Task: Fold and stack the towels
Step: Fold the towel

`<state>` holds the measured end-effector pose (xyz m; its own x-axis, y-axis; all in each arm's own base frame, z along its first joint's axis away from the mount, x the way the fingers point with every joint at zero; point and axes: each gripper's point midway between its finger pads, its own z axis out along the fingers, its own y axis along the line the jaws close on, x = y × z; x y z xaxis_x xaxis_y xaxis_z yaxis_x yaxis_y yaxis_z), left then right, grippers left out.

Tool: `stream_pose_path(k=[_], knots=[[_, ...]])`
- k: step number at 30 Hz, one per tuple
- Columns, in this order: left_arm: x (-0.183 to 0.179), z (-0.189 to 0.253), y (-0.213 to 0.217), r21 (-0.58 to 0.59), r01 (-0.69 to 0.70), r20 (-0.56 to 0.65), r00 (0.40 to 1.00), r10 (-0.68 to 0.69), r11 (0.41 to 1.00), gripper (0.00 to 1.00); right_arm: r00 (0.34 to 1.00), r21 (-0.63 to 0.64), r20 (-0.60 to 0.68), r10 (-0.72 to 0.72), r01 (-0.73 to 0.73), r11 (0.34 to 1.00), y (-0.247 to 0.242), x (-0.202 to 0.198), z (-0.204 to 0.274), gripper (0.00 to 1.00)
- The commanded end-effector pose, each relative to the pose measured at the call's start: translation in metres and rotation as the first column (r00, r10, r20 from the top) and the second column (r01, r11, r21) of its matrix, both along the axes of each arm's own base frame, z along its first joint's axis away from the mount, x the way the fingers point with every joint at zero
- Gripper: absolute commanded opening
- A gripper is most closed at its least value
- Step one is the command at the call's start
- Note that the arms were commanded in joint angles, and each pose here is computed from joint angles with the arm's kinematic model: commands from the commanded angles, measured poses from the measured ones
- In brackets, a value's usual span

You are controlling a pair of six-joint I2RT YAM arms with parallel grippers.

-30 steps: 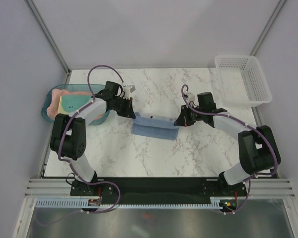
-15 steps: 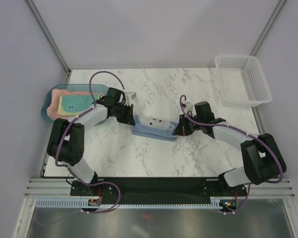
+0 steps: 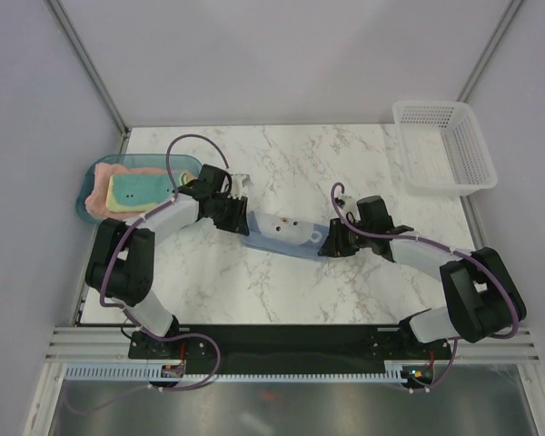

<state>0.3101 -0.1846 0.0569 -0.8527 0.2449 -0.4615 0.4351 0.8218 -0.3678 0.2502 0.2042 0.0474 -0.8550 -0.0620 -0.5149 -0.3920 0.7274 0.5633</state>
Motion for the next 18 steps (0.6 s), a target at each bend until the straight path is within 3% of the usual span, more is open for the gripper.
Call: stream_pose_path(k=[1,4,6,9,14,18], knots=[[0.003,0.01,0.006,0.024,-0.043,0.02,0.999,0.042,0.999,0.39,0.999,0.038,0.053,-0.011,0.009,0.999,0.006,0.005,0.019,0.34],[0.008,0.028,0.014,0.058,-0.069,0.071,0.995,0.065,0.996,0.5,0.997,0.05,0.071,-0.013,0.009,0.999,0.008,0.005,0.038,0.46],[0.014,0.045,0.015,0.056,-0.093,0.11,0.99,0.086,0.994,0.52,0.997,0.029,0.064,-0.032,0.03,0.999,0.005,0.007,0.049,0.49],[0.018,0.061,0.011,0.018,-0.126,0.12,0.985,0.123,0.992,0.55,0.997,0.035,0.029,-0.072,0.071,0.997,0.007,0.013,0.056,0.43],[0.021,0.068,-0.027,-0.174,-0.092,0.084,0.991,0.108,0.98,0.55,0.985,0.075,0.0,-0.175,0.175,0.982,0.012,0.031,0.05,0.39],[0.027,0.038,-0.028,-0.149,-0.131,0.023,0.99,0.136,0.98,0.54,0.98,0.021,-0.022,-0.199,0.2,0.98,0.007,0.034,0.027,0.39]])
